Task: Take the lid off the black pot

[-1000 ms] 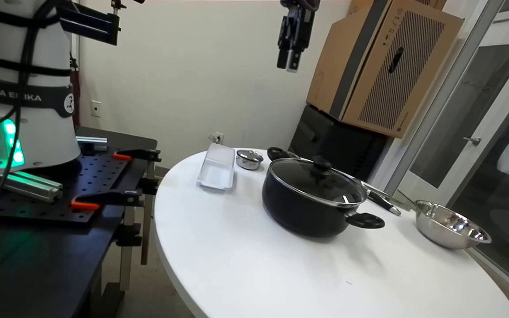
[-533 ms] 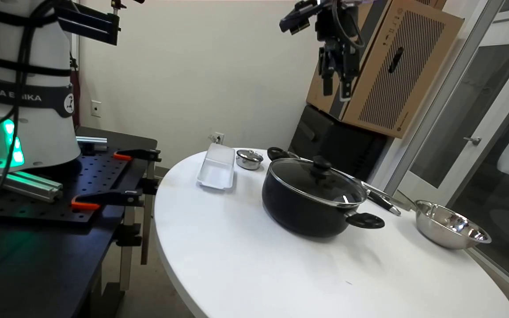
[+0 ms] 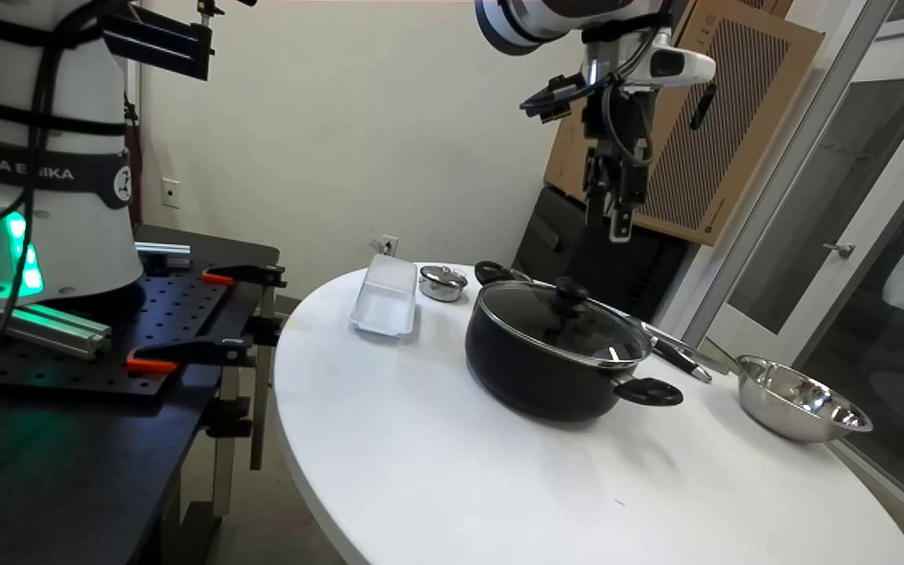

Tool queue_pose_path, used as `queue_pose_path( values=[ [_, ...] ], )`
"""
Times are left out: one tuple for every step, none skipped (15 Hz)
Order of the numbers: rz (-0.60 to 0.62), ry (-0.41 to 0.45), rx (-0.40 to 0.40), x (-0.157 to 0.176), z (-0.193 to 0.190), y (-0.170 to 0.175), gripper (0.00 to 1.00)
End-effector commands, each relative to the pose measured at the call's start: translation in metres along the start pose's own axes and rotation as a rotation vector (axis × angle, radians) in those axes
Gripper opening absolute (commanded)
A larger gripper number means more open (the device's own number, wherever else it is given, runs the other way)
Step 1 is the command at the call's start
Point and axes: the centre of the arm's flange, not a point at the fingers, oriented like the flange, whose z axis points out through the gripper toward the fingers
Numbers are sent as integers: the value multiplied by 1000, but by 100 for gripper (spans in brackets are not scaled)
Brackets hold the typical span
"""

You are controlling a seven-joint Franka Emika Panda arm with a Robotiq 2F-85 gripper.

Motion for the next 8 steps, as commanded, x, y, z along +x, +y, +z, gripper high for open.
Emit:
queue_pose_path(
  values=[
    [9, -76, 6, 13, 10, -12, 100],
    [13, -109, 13, 14, 14, -14, 100],
    [20, -140, 21, 14, 20, -15, 100],
    [29, -154, 24, 15, 24, -15, 100],
    [37, -168, 32, 16, 29, -14, 100],
    [42, -175, 38, 17, 32, -14, 100],
    [45, -180, 52, 19, 36, -12, 100],
    [49, -187, 62, 20, 40, -11, 100]
  ],
)
